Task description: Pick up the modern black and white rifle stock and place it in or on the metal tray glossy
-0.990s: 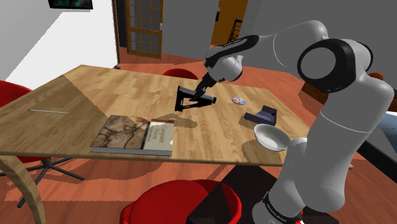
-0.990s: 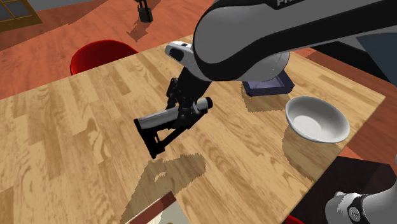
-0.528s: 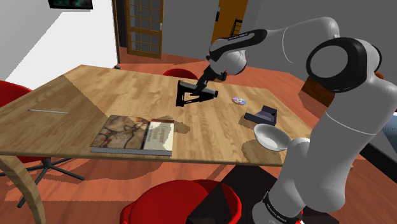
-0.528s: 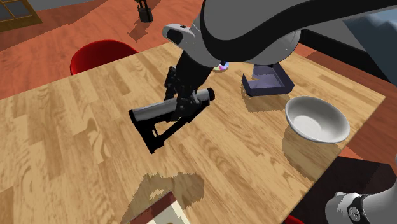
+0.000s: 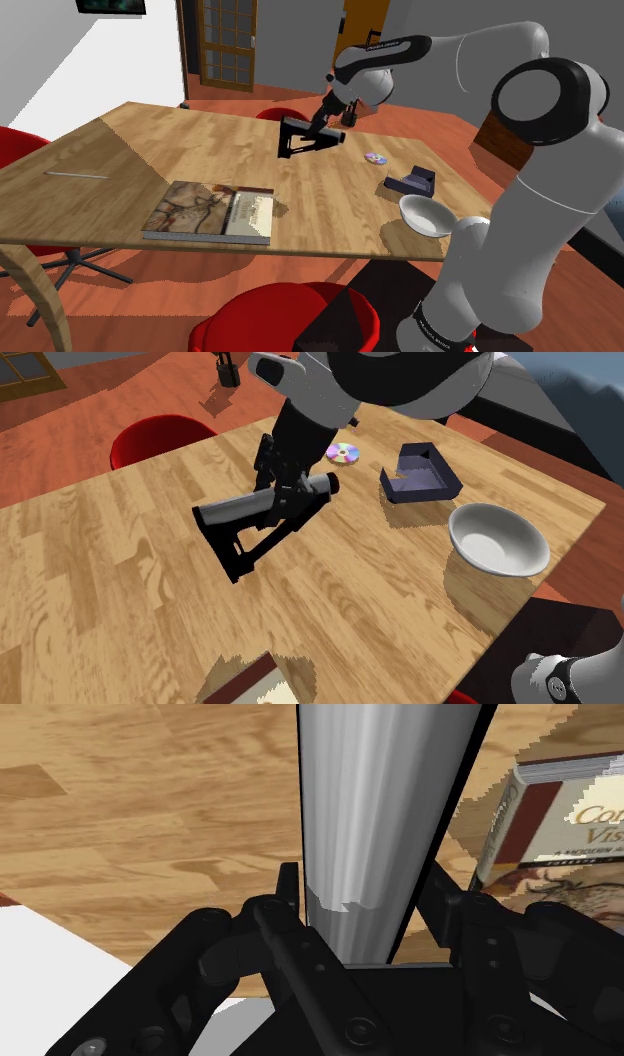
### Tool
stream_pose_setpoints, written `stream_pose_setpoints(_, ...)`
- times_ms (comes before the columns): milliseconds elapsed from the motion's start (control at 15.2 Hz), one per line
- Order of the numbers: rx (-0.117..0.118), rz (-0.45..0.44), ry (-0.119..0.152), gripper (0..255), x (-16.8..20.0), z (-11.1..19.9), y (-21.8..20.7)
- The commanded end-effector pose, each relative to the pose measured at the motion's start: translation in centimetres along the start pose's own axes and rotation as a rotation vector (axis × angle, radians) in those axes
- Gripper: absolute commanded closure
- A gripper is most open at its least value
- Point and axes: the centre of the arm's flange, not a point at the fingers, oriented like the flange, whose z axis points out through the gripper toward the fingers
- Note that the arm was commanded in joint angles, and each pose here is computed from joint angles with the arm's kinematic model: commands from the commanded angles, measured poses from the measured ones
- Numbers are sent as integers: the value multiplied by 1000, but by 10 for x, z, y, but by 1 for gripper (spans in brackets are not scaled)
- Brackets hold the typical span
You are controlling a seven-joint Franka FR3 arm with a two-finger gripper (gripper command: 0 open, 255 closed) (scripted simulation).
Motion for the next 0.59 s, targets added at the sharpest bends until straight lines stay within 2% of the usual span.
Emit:
stream_pose_setpoints(0,0,0,0,255,-7,-12,2)
stream_pose_setpoints(528,0,0,0,255,-91,-72,26)
